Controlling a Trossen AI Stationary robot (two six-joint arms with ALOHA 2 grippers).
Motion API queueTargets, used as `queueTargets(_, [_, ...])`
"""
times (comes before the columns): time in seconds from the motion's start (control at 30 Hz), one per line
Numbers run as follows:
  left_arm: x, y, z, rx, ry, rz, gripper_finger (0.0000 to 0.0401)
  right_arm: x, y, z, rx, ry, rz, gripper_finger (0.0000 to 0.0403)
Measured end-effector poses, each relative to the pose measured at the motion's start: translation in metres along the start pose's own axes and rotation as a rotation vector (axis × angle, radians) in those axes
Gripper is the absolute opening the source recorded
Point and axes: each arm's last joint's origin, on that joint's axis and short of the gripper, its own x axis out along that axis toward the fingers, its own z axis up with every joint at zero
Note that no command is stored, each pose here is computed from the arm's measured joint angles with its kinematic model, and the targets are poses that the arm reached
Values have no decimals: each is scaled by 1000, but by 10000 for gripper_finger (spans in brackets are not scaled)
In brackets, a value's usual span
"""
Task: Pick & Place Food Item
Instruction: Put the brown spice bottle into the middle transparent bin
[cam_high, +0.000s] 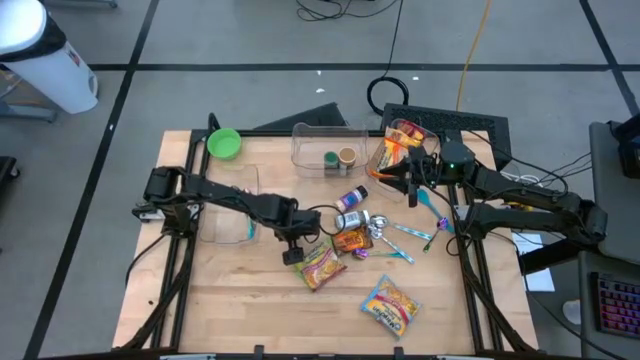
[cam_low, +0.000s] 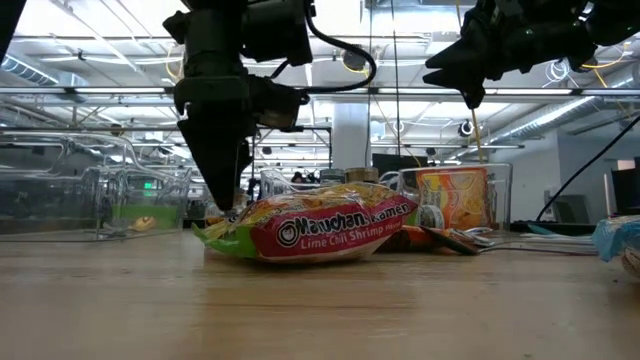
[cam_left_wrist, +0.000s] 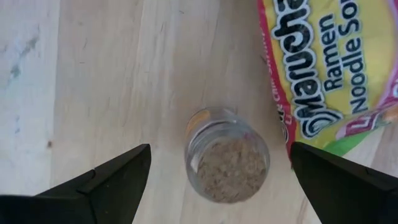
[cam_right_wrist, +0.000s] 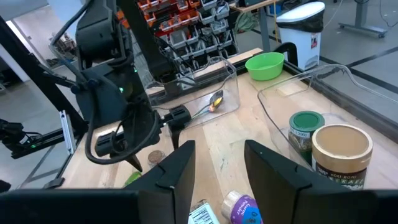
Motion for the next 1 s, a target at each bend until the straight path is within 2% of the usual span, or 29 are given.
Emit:
queueTargets(0.43, [1,-1,4,-10,-49,6,392,0,-1,0,1,-11,-47,130])
queueTargets(0.83, [7,1,3,-37,-17,22,391,0,-1,0,4,-12,-47,130])
queueTargets(0.9, [7,1,3,-40,-20,22,381,0,-1,0,4,-11,-47,130])
queueTargets(1.0, [7,1,2,-40,-12,24,345,0,-1,0,3,-12,-47,130])
